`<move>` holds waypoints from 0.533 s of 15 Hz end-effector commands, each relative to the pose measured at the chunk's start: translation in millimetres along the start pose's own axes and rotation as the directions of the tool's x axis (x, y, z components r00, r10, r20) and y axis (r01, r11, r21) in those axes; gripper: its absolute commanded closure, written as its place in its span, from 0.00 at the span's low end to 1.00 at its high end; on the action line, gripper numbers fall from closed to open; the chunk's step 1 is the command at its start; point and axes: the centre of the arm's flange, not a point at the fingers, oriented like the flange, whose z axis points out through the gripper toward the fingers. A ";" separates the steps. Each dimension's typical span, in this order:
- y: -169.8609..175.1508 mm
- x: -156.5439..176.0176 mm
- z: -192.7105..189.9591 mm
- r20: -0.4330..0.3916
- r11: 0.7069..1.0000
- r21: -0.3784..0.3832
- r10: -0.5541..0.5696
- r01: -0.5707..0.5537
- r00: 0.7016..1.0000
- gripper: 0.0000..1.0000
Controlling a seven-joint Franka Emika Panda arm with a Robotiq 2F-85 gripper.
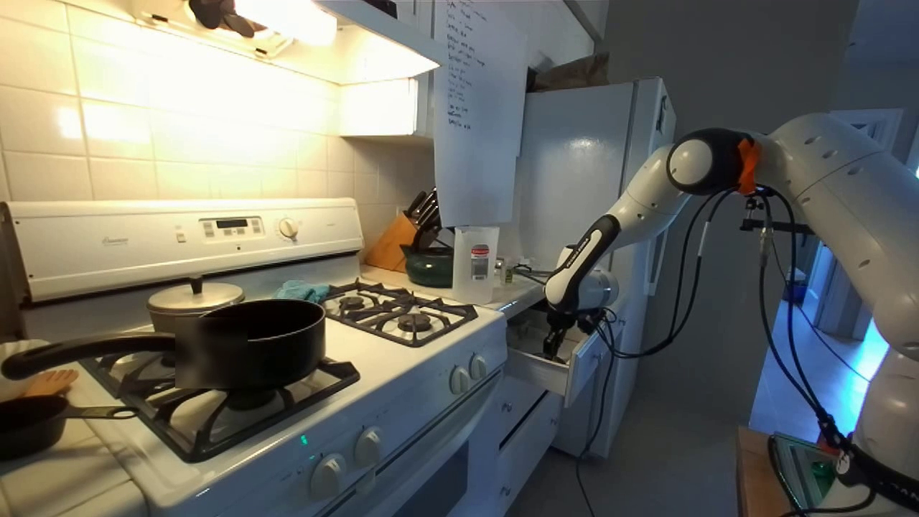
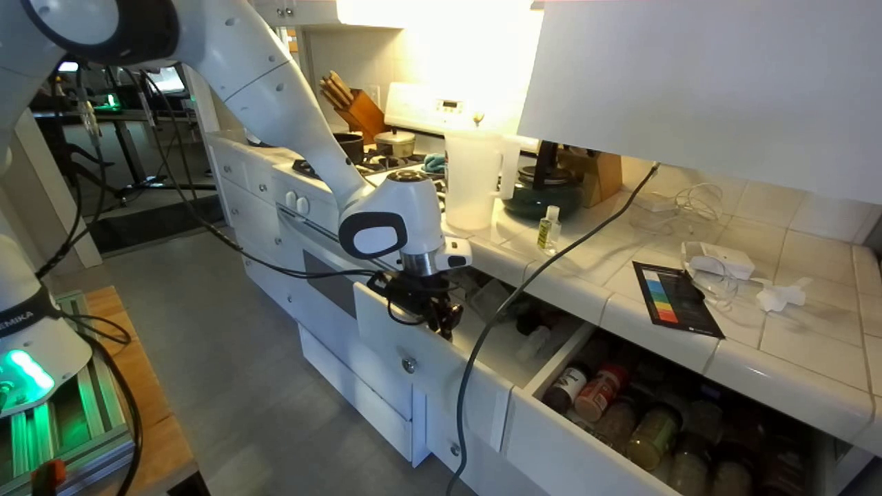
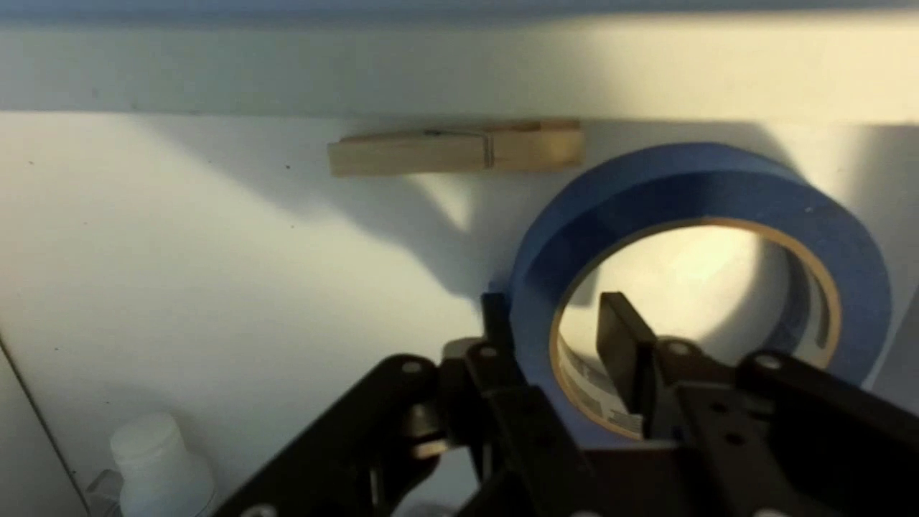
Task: Remove the blue masking tape from the open drawer and put it on the stovetop.
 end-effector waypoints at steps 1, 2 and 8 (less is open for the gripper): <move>0.2 -2.1 1.1 -0.021 1.000 -0.002 0.003 -0.003 1.000 0.92; 0.2 -2.4 -0.2 -0.024 1.000 -0.004 0.003 -0.003 1.000 0.98; -4.6 -4.1 -35.3 -0.074 0.999 0.037 0.023 -0.020 0.997 0.95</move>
